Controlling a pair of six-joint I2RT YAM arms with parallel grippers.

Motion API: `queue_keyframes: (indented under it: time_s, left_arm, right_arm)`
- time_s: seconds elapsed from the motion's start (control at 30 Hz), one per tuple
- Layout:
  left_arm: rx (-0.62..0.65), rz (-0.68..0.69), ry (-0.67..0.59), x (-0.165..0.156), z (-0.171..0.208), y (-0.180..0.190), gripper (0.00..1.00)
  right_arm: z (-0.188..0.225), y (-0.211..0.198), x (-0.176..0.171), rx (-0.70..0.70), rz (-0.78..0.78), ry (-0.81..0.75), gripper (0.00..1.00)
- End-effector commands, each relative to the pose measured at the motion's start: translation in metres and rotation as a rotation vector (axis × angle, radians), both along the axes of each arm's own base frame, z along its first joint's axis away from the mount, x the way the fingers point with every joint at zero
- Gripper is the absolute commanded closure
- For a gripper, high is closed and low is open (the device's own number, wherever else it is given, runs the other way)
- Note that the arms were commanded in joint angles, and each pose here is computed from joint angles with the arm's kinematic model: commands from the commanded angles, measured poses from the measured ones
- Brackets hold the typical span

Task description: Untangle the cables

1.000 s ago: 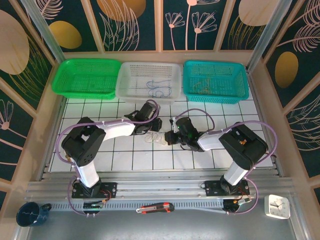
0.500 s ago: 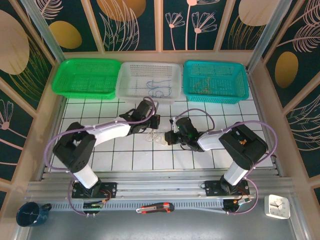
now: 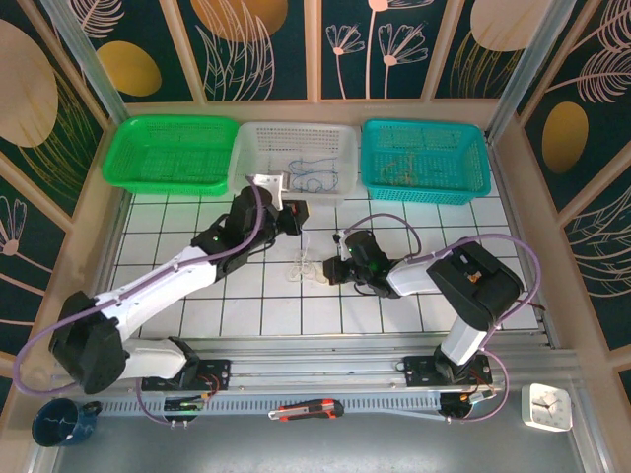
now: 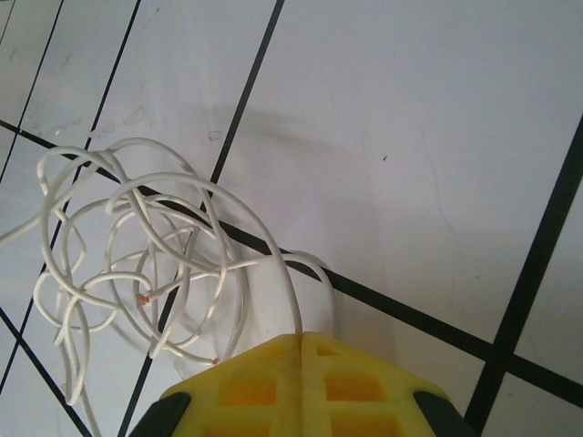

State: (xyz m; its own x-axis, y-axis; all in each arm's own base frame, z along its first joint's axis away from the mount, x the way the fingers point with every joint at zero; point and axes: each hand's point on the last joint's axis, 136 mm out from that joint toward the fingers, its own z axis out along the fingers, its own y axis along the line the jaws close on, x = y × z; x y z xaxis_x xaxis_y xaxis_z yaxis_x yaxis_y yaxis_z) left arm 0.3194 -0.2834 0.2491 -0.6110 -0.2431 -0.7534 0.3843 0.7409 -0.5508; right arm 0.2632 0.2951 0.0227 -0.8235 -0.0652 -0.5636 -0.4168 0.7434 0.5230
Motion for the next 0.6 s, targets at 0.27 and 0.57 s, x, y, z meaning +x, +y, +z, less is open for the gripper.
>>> queue_keyframes:
  time_s: [0.27,0.57]
  left_arm:
    - [-0.176,-0.022,-0.091,-0.011,0.058,-0.001,1.0]
    - [-0.214,-0.047,-0.098,-0.012,0.07,-0.006,1.0]
  right_arm:
    - [0.032,0.005,0.007,0.015,-0.003,-0.057,0.64]
    - [0.09,-0.006,0.009,0.046,-0.03,-0.177,0.51]
